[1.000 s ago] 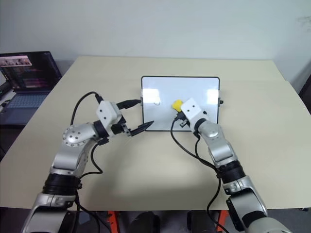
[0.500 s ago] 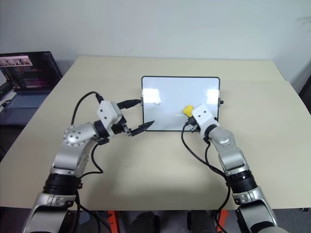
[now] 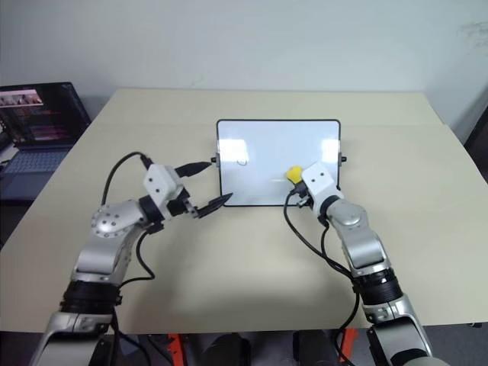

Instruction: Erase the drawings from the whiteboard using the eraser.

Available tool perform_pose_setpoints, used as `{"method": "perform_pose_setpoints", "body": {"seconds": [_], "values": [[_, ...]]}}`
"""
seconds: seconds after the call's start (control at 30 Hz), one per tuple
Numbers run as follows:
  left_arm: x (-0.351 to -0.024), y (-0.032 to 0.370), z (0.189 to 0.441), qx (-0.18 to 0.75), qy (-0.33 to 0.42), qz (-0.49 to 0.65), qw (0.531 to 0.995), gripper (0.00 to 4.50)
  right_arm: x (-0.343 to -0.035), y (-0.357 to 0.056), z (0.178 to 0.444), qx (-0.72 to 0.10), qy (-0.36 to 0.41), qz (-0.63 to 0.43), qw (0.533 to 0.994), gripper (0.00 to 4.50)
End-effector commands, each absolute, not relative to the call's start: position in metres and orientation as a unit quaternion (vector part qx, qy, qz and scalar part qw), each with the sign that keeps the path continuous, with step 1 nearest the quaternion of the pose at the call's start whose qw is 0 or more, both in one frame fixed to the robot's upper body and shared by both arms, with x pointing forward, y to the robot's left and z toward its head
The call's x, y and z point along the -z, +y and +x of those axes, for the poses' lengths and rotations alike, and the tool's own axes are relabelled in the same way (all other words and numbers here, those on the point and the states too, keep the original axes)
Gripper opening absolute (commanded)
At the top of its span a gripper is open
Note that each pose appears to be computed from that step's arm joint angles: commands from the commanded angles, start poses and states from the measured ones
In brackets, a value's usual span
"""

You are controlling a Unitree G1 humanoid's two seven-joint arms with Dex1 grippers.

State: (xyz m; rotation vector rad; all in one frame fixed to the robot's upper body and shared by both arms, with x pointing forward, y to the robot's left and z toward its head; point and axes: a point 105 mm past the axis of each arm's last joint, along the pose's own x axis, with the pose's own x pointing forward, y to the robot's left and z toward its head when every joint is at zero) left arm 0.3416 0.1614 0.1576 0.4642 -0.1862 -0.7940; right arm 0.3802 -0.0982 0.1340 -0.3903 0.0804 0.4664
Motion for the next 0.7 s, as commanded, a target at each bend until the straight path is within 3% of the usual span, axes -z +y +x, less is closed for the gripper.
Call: {"method": "perform_pose_setpoints", "body": {"seconds": [0.03, 0.7], "values": [[-0.167, 0.169, 0.341, 0.358, -0.110, 0.241, 0.895, 4.50, -0.152, -0.097, 0.383, -0.220, 0.013, -0.189, 0.957, 1.23], [-0.170, 0.175, 0.345, 0.335, -0.115, 0.251, 0.901, 4.50, -0.169, -0.083, 0.388, -0.237, -0.014, -0.190, 0.953, 1.23]]}}
